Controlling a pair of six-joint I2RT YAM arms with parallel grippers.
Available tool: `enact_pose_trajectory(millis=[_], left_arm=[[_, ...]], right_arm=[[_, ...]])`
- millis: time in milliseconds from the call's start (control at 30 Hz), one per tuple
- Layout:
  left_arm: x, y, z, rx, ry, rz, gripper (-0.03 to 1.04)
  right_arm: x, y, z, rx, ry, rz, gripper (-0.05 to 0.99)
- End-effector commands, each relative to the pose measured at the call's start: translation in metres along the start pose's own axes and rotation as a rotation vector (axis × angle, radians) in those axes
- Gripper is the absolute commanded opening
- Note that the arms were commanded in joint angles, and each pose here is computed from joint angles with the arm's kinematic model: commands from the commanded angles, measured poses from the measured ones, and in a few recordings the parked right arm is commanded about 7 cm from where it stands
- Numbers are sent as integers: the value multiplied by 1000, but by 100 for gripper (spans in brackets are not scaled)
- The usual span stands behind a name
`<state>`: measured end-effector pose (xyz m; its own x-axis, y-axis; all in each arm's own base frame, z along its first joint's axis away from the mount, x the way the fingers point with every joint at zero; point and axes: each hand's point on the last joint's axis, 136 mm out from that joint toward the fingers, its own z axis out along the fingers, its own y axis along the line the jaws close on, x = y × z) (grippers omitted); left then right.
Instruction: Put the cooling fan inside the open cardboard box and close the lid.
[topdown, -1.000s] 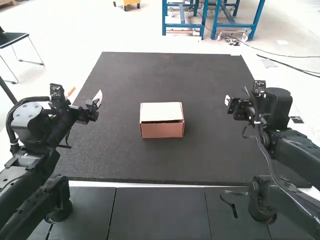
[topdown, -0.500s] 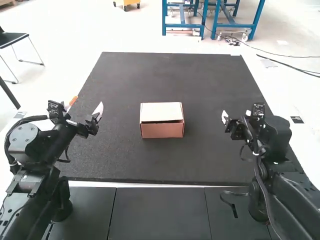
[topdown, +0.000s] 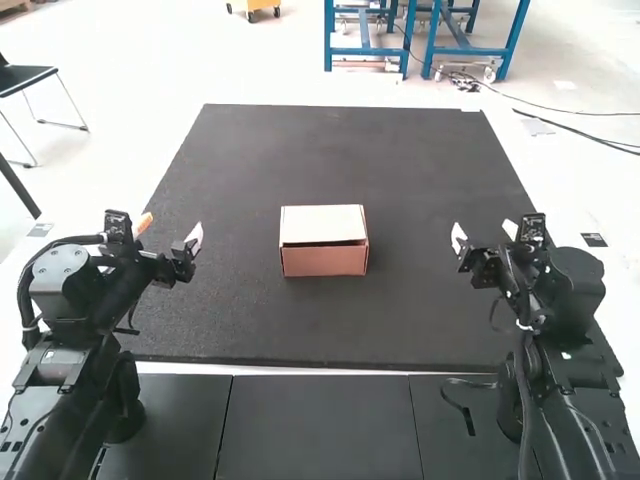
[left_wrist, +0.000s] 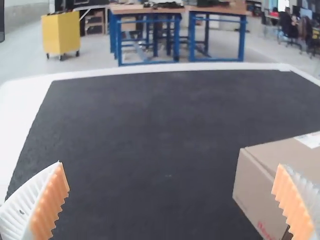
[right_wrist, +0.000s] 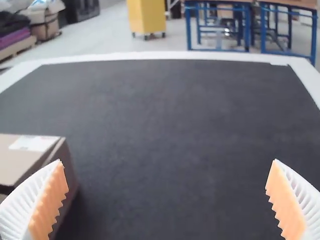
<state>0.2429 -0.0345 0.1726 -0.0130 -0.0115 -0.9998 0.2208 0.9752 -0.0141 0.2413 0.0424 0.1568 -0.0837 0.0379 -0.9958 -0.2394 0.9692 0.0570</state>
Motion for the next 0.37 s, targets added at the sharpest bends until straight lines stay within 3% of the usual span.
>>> enact_pose_trajectory(millis=[0, 333], left_arm=[[-1, 6, -1, -30, -10, 42, 96], [0, 6, -1, -33, -7, 41, 96]], right_arm=[[3, -1, 0, -4, 6, -15, 91], [9, -20, -3, 74, 31, -55, 91]])
